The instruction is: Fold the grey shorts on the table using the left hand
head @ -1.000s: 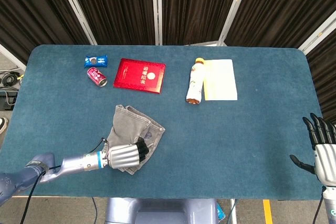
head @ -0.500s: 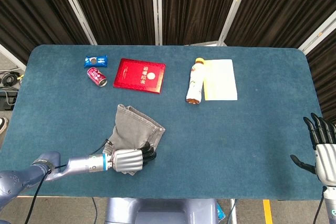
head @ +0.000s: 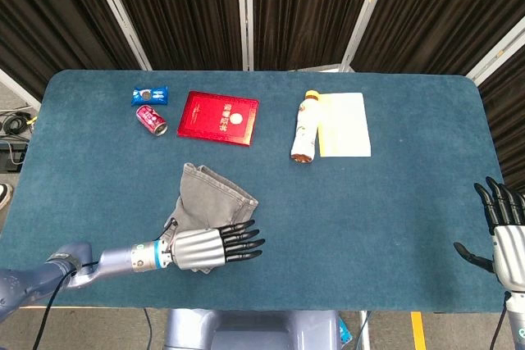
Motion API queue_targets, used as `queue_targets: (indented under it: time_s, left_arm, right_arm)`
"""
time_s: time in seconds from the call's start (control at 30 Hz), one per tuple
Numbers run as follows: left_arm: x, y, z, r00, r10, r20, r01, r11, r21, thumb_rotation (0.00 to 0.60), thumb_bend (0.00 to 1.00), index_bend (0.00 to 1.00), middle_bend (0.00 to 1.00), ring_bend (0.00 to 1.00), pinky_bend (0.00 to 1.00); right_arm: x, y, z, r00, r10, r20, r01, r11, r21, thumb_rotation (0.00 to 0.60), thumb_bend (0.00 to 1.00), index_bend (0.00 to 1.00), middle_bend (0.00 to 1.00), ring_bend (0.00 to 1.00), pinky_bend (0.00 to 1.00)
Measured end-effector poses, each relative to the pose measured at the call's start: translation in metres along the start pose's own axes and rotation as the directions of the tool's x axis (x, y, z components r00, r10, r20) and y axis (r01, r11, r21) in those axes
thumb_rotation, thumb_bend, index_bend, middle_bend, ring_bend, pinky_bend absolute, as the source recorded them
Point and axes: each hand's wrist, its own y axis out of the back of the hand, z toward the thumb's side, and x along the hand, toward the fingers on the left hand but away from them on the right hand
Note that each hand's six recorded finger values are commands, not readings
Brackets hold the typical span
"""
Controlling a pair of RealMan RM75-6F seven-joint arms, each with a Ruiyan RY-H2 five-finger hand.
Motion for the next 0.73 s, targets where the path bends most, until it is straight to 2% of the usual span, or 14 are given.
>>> queue_targets:
  time_s: [0.1,0.17,0.27,0.33,0.37,0.4,0.43,0.47,0.5,0.57,0.6,0.67,0.7,0.73]
  left_arm:
    - [-0.006,0.015,-0.012,0.993,0.045,-0.109,-0.053,0.996,-0.066,0.600,0.00,0.00,0.00,0.00,0.00]
    - [-0.013,0.019,-0.020,0.981,0.041,-0.189,-0.061,0.993,-0.101,0.600,0.00,0.00,0.00,0.00,0.00]
    - [-0.030,0.023,-0.035,0.939,0.001,-0.344,-0.061,0.985,-0.163,0.600,0.00,0.00,0.00,0.00,0.00]
    - [-0.045,0.026,-0.044,0.885,-0.040,-0.464,-0.074,0.971,-0.226,0.600,0.00,0.00,0.00,0.00,0.00]
    - [-0.054,0.027,-0.048,0.854,-0.063,-0.516,-0.083,0.963,-0.255,0.600,0.00,0.00,0.00,0.00,0.00]
    - [-0.067,0.028,-0.053,0.807,-0.100,-0.582,-0.092,0.952,-0.291,0.600,0.00,0.00,0.00,0.00,0.00]
    - [-0.080,0.027,-0.056,0.767,-0.131,-0.628,-0.094,0.945,-0.313,0.600,0.00,0.00,0.00,0.00,0.00]
    - [-0.100,0.026,-0.060,0.710,-0.176,-0.682,-0.091,0.937,-0.337,0.600,0.00,0.00,0.00,0.00,0.00]
    - [-0.115,0.024,-0.062,0.665,-0.211,-0.716,-0.085,0.932,-0.353,0.600,0.00,0.00,0.00,0.00,0.00]
    - [-0.142,0.024,-0.063,0.581,-0.272,-0.767,-0.073,0.922,-0.381,0.600,0.00,0.00,0.00,0.00,0.00]
    - [-0.159,0.026,-0.061,0.526,-0.307,-0.793,-0.073,0.913,-0.402,0.600,0.00,0.00,0.00,0.00,0.00]
    - [-0.184,0.031,-0.056,0.441,-0.358,-0.823,-0.080,0.898,-0.433,0.600,0.00,0.00,0.00,0.00,0.00]
    - [-0.200,0.035,-0.052,0.388,-0.384,-0.838,-0.086,0.890,-0.447,0.600,0.00,0.00,0.00,0.00,0.00]
    - [-0.212,0.039,-0.049,0.354,-0.397,-0.847,-0.087,0.888,-0.452,0.600,0.00,0.00,0.00,0.00,0.00]
  right_arm:
    - [0.000,0.000,0.001,1.000,-0.001,-0.002,0.001,1.000,-0.002,0.600,0.00,0.00,0.00,0.00,0.00]
    - [0.000,0.001,0.002,1.000,-0.002,-0.004,0.002,1.000,-0.003,0.600,0.00,0.00,0.00,0.00,0.00]
    - [0.000,0.000,0.004,1.000,-0.001,-0.010,0.001,1.000,-0.001,0.600,0.00,0.00,0.00,0.00,0.00]
    - [0.001,-0.001,0.005,1.000,0.002,-0.013,-0.002,1.000,0.000,0.600,0.00,0.00,0.00,0.00,0.00]
    - [0.001,-0.001,0.005,1.000,0.003,-0.015,-0.003,1.000,0.002,0.600,0.00,0.00,0.00,0.00,0.00]
    - [0.001,-0.002,0.006,1.000,0.005,-0.017,-0.005,1.000,0.004,0.600,0.00,0.00,0.00,0.00,0.00]
    - [0.002,-0.002,0.006,1.000,0.006,-0.018,-0.006,1.000,0.004,0.600,0.00,0.00,0.00,0.00,0.00]
    - [0.002,-0.002,0.007,1.000,0.006,-0.019,-0.006,1.000,0.005,0.600,0.00,0.00,0.00,0.00,0.00]
    - [0.002,-0.002,0.007,1.000,0.005,-0.021,-0.005,1.000,0.006,0.600,0.00,0.00,0.00,0.00,0.00]
    - [0.002,-0.002,0.008,1.000,0.003,-0.022,-0.003,1.000,0.010,0.600,0.00,0.00,0.00,0.00,0.00]
    - [0.002,-0.002,0.008,1.000,0.001,-0.021,-0.001,1.000,0.014,0.600,0.00,0.00,0.00,0.00,0.00]
    - [0.002,-0.001,0.007,1.000,-0.002,-0.019,0.002,1.000,0.015,0.600,0.00,0.00,0.00,0.00,0.00]
    - [0.002,-0.001,0.007,1.000,-0.002,-0.018,0.002,1.000,0.016,0.600,0.00,0.00,0.00,0.00,0.00]
    - [0.002,-0.001,0.007,1.000,-0.002,-0.017,0.002,1.000,0.017,0.600,0.00,0.00,0.00,0.00,0.00]
